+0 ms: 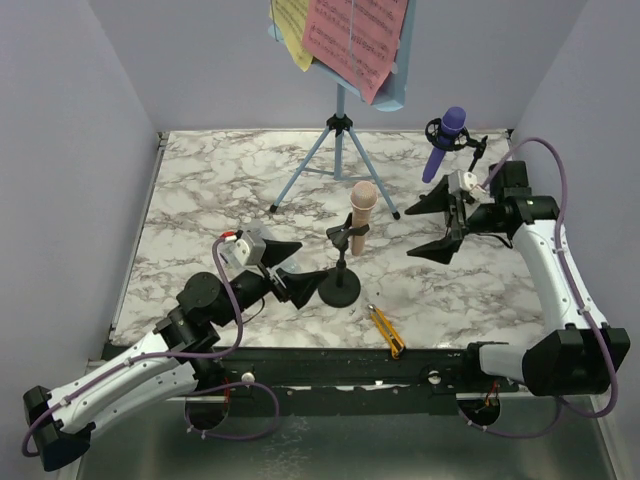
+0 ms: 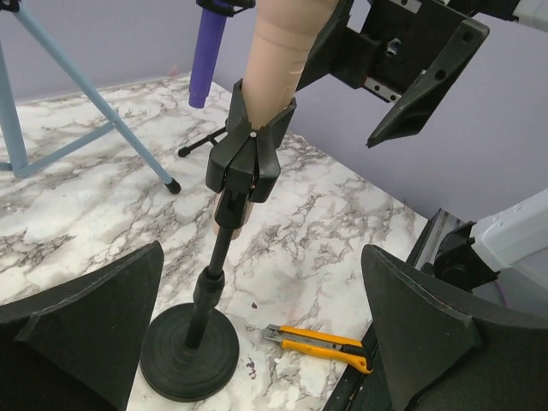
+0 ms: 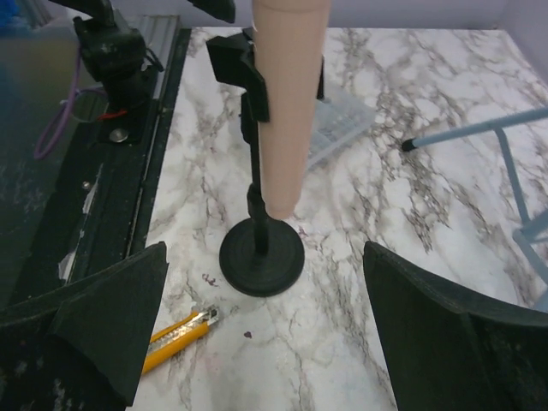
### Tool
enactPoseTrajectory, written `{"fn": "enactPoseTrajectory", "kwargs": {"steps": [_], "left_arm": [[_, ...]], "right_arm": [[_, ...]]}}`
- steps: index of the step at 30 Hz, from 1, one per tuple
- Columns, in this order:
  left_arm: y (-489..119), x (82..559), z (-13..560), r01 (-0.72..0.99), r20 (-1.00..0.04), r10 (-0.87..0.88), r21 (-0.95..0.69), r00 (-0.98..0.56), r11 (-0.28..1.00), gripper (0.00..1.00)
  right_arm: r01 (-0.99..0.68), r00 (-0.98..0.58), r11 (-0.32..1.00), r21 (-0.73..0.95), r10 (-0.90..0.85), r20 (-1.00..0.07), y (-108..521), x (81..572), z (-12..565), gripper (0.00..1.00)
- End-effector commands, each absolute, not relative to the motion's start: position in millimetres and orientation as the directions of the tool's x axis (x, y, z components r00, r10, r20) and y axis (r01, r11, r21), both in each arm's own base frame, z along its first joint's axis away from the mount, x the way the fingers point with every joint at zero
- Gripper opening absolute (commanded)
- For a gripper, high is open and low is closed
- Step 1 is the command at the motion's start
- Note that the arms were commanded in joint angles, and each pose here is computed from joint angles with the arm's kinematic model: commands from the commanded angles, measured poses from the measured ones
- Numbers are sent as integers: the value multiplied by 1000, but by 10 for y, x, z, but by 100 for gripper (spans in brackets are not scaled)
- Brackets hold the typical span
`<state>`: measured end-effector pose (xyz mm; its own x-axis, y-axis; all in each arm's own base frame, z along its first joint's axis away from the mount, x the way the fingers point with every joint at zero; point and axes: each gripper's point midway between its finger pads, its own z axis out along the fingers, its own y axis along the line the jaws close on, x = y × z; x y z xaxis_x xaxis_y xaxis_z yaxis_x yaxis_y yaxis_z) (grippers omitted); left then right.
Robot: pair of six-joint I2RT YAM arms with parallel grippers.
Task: Pack up the instrument practice props
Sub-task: Remove the microphone from the microphone stand.
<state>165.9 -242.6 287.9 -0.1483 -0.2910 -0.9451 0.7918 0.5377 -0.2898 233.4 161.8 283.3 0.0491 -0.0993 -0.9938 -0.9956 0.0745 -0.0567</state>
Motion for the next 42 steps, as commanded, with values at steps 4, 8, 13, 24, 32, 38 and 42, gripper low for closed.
{"fn": "enactPoseTrajectory", "kwargs": {"steps": [4,8,13,24,32,38,42], "left_arm": [[-2489,1646,2950,828,-973,-214,-187,-83,528,99],[-2548,1653,2945,851,-986,-164,-100,-17,515,99],[-2541,1709,2954,843,-988,-148,-52,33,535,99],[-2517,1730,2892,832,-985,-170,-76,23,550,99],[-2527,1749,2879,829,-983,-181,-82,23,554,99],[-2539,1749,2886,831,-982,-185,-85,23,550,99],[-2536,1744,2886,831,-981,-192,-90,21,549,99]], "right_arm": [[-996,83,-23,-81,-128,-988,2018,2523,3142,100],[-993,80,-94,-69,-116,-990,2237,2567,3304,100],[-984,68,-170,-47,-122,-990,2522,2525,3362,100],[-962,41,-272,-14,-93,-995,2777,2405,3416,98],[-950,14,-313,11,-75,-997,2836,2322,3367,87],[-945,-8,-327,30,-69,-998,2852,2319,3331,76],[-944,-14,-329,35,-68,-998,2852,2318,3314,69]]}}
